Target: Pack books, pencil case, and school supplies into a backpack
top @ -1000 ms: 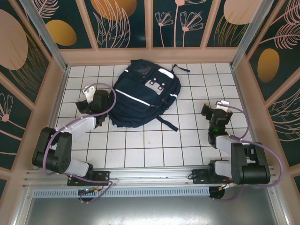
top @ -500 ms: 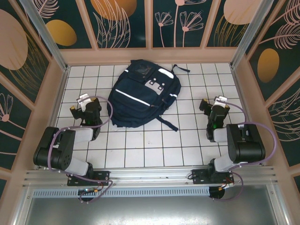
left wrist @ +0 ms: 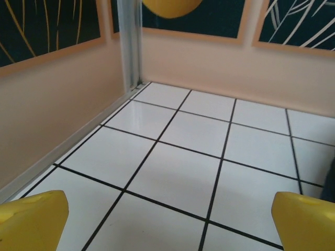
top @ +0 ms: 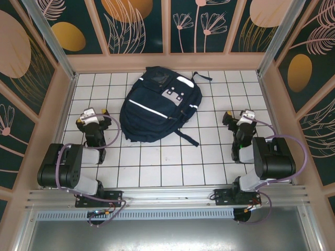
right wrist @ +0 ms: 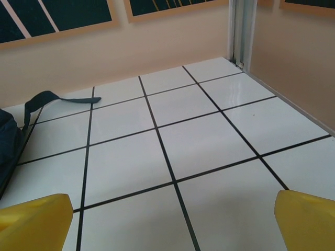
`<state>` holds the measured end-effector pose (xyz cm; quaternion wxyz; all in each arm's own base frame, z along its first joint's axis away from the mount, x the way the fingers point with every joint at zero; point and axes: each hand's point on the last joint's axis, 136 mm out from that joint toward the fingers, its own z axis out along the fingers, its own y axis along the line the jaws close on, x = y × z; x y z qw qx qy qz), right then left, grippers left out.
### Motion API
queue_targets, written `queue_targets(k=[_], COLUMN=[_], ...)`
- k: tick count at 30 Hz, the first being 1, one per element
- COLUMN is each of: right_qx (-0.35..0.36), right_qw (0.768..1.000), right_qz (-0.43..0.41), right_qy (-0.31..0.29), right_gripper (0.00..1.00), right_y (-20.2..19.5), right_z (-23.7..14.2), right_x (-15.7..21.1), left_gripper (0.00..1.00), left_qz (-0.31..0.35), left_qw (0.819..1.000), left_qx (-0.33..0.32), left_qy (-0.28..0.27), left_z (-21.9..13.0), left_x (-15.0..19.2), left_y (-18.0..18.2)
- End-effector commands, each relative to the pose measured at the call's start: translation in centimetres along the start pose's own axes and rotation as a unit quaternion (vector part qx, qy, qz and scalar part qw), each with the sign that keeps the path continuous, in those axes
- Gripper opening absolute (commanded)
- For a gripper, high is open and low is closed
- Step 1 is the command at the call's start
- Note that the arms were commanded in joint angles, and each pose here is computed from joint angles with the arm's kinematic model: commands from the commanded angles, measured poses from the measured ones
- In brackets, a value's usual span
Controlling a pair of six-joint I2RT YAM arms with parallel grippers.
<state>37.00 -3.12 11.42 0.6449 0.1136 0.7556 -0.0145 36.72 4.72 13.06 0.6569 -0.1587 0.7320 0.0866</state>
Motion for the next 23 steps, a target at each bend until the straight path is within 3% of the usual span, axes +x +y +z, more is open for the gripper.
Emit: queue_targets(k=[1,3,23], right_qx=[-0.001,-0.001,-0.006], right_qw=[1.0,1.0,1.0], right_qz=[0.002,0.002,-0.004], right_qy=[-0.024,-0.024,-0.022], right_gripper=[0.99,0.99,0.99], right_y=[0.19,0.17,0.45], right_z=[-0.19,-0.18,-0.08], right_x=[-0.97,-0.99,-0.95], left_gripper=[0.99,0.99,0.99], left_qz=[0.0,-0.004,0.0], left_qw=[1.0,0.999,1.0], left_qx=[0.023,0.022,0.021], left_qy=[-0.011,-0.032,-0.022], left_z=[-0.21,-0.35,-0.23], left_x=[-0.44,-0.96,-0.72], left_y=[-0.48,-0.4,-0.42])
